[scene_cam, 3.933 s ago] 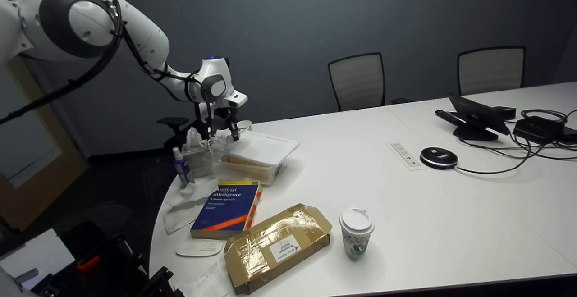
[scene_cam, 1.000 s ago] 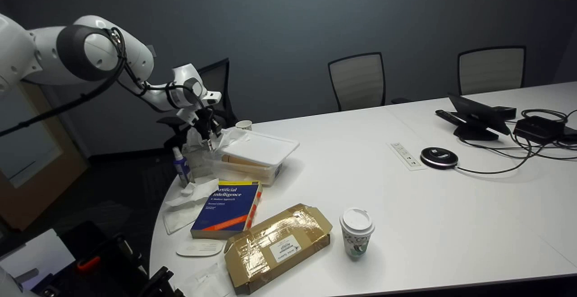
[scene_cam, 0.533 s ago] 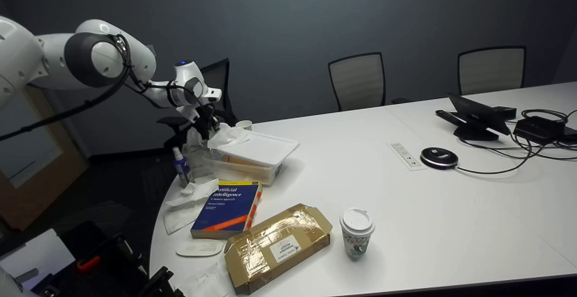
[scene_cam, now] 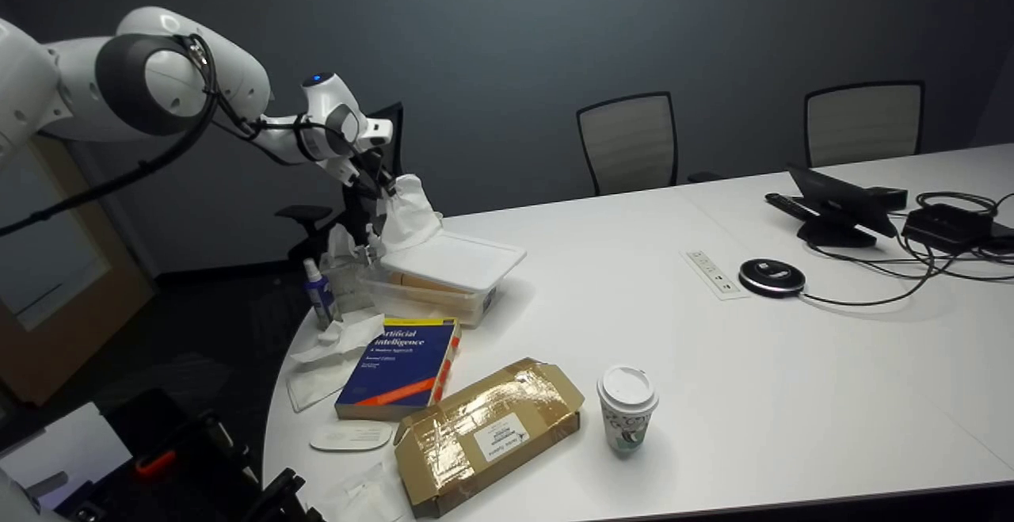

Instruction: Remove a tissue from the tissue box and wipe the white lid of the lunchbox with the tissue

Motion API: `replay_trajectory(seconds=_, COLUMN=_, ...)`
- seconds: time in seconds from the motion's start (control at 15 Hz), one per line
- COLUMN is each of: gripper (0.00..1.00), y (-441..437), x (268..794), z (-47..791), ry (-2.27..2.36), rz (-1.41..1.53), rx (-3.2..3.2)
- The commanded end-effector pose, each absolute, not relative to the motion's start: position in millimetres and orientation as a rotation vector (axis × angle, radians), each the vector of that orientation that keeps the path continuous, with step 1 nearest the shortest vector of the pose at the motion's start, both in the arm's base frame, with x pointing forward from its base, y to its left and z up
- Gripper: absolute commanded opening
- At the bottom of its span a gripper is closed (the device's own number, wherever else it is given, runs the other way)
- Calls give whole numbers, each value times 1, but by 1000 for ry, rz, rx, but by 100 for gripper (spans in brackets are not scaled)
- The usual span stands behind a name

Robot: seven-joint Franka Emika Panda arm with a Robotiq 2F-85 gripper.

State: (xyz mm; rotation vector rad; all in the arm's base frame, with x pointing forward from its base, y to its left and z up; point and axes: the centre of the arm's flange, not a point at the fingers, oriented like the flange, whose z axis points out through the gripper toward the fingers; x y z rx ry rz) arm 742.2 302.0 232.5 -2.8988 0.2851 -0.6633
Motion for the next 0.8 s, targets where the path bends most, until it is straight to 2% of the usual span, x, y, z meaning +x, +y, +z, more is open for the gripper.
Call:
replay_trajectory(seconds=0.0, gripper=0, y=291, x=719, z=296, ry=258, rz=-734, rx=-2986)
replay_trajectory(seconds=0.33, gripper=0, y=272, x=694, z=363, ry=299, rz=-806, rx=-3141)
replay_trajectory(seconds=0.73, gripper=0, y=275, x=656, z=400, ry=261, rz=-705, rx=-3228)
